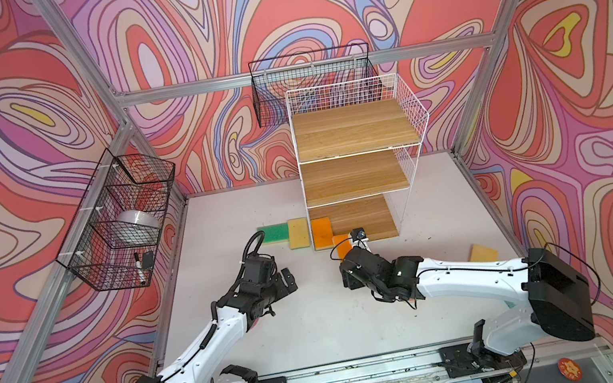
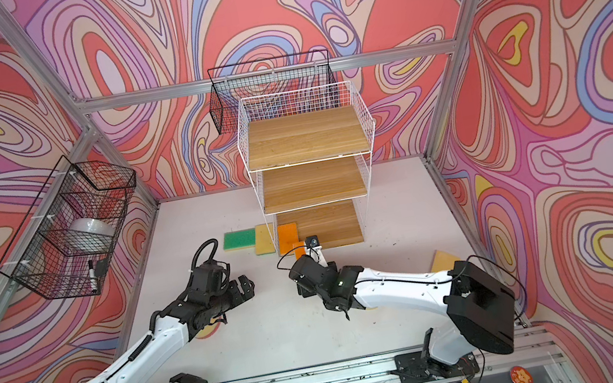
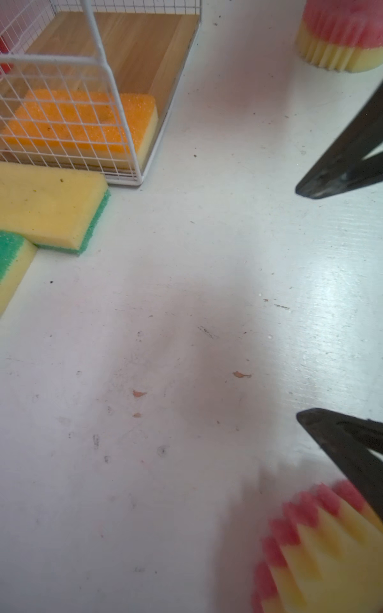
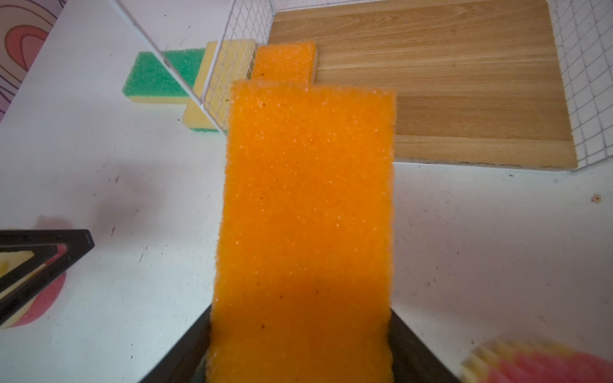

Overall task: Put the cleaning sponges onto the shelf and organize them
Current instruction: 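Carry the orange sponge onto the bottom shelf board beside the other orange sponge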

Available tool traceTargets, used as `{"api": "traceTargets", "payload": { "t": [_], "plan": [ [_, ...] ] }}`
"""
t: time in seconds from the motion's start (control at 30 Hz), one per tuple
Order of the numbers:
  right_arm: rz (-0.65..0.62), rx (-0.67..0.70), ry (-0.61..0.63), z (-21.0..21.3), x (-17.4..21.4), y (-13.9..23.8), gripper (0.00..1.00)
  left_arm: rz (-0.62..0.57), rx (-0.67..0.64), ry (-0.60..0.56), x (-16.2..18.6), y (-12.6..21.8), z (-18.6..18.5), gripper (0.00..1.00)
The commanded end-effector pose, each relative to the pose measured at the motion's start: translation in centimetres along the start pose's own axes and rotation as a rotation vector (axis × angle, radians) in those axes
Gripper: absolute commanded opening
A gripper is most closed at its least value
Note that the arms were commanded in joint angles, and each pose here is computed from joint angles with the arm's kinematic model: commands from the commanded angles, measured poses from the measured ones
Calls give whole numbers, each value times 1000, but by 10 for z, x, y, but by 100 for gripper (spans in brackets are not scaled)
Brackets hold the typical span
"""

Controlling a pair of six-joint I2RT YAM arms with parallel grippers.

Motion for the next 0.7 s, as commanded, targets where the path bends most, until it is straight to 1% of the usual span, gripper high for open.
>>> {"api": "traceTargets", "payload": {
  "t": [0.0, 0.17, 0.33, 0.5, 0.57, 0.67],
  "plan": [
    [10, -67, 3, -7, -13, -14, 73, -76, 30, -12, -21, 0, -12, 100],
    [27, -69, 45, -12, -27, -43, 75, -88, 31, -11, -24, -5, -13, 100],
    [41, -42, 23, -23, -37, -74, 76, -107, 8, -18, -28, -7, -12, 100],
    [36, -37, 3, -29, -47, -91, 76, -130, 13, -16, -33, -6, -15, 100],
    [38, -51, 6, -27, -51, -96, 76, -137, 16, -17, -36, -7, -16, 100],
    [62, -34, 27, -27, -48, -110, 76, -142, 10, -19, -39, -9, -17, 100]
  ]
}}
Point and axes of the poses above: each gripper's point midway between its finger pads, its own y axis back along the fingers, its own z axis along the line the jaws close on, x = y × z, the point moved 7 cm from there along y, back along the fingers, and after that the axes turned 8 degrees about -y, right-handed, at the moved point
